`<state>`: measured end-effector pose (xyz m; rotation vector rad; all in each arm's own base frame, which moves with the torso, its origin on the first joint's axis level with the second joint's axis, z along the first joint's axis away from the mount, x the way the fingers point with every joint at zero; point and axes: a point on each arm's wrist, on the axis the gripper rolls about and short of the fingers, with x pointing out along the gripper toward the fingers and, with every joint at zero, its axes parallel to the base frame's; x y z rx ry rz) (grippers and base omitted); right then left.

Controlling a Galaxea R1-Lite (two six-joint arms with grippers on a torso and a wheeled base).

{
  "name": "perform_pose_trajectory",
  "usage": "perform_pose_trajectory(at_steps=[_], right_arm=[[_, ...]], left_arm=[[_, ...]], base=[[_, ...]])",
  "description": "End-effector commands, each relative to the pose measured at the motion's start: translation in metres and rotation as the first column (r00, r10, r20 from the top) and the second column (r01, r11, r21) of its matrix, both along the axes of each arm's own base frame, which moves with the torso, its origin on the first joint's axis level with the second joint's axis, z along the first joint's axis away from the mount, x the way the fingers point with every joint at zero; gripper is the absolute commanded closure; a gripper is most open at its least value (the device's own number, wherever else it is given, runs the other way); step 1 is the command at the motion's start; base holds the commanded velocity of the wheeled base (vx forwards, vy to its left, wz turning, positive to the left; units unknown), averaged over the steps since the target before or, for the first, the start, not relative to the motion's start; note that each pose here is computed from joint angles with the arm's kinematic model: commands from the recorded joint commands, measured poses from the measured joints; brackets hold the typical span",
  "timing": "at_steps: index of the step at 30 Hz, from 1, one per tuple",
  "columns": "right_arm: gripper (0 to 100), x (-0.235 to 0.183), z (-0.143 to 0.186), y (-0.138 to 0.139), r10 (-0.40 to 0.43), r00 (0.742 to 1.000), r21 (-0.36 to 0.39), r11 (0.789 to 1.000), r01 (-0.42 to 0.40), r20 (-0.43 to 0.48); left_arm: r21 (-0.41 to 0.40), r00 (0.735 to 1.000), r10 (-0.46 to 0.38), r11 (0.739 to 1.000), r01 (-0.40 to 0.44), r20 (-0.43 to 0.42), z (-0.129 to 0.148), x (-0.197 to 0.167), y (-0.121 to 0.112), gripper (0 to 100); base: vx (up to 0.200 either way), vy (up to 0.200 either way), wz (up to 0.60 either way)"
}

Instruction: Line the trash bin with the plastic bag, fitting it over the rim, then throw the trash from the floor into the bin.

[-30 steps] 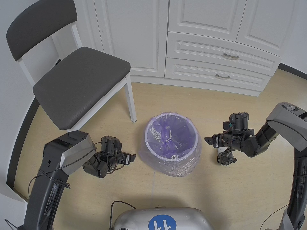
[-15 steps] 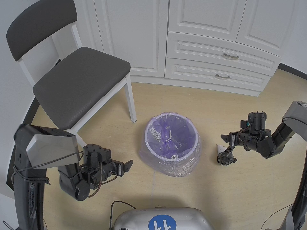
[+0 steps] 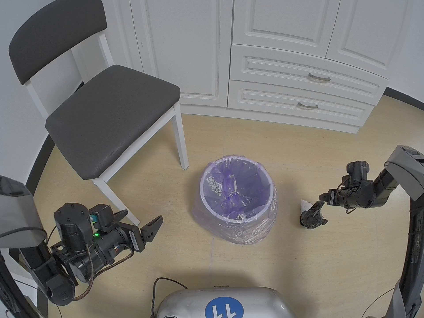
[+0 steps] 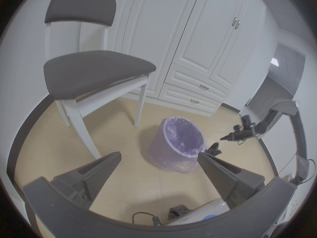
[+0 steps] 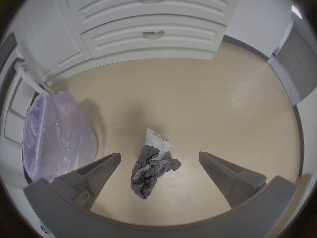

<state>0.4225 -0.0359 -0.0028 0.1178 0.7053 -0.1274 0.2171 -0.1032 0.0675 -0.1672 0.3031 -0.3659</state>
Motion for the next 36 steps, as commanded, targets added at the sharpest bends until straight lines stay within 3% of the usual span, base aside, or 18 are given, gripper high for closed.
perform_pose_trajectory(at_steps=[1, 2, 4, 8, 16, 24, 36], right_arm=[[0, 0.02, -0.035, -0.004, -0.006, 0.997, 0.117, 0.993, 0.016, -0.082], [0, 0.02, -0.035, -0.004, -0.006, 0.997, 0.117, 0.993, 0.016, -0.082], [0, 0.033, -0.039, -0.001, -0.012, 0.994, 0.197, 0.98, 0.033, -0.108], [0, 0.042, -0.041, 0.009, -0.016, 0.987, 0.233, 0.971, 0.054, -0.159], [0, 0.06, -0.06, 0.012, -0.018, 0.986, 0.228, 0.972, 0.056, -0.166], [0, 0.068, -0.066, 0.012, -0.044, 0.966, 0.248, 0.963, 0.11, -0.256], [0, 0.067, -0.074, 0.013, -0.048, 0.96, 0.242, 0.963, 0.117, -0.274]], left_arm=[[-0.057, 0.995, -0.019, 0.998, 0.025, 0.097, 0.028, -0.019, 0.003, 0], [-0.057, 0.995, -0.019, 0.998, 0.025, 0.097, 0.028, -0.019, 0.003, 0], [-0.055, 0.995, -0.036, 0.998, 0.042, 0.096, 0.028, -0.022, 0.0, 0], [-0.052, 0.995, -0.036, 0.998, 0.041, 0.091, 0.026, -0.02, -0.001, 0], [-0.052, 0.995, -0.036, 0.998, 0.041, 0.091, 0.026, -0.02, -0.001, 0], [-0.052, 0.995, -0.05, 0.997, 0.055, 0.089, 0.026, -0.021, -0.004, 0], [-0.046, 0.995, -0.051, 0.997, 0.055, 0.082, 0.024, -0.021, -0.004, 0]], base=[[0.0, 0.0, 0.0], [0.0, 0.0, 0.0], [0.0, 0.0, 0.0], [0.0, 0.0, 0.0], [0.0, 0.0, 0.0], [0.0, 0.0, 0.0], [0.0, 0.0, 0.0]])
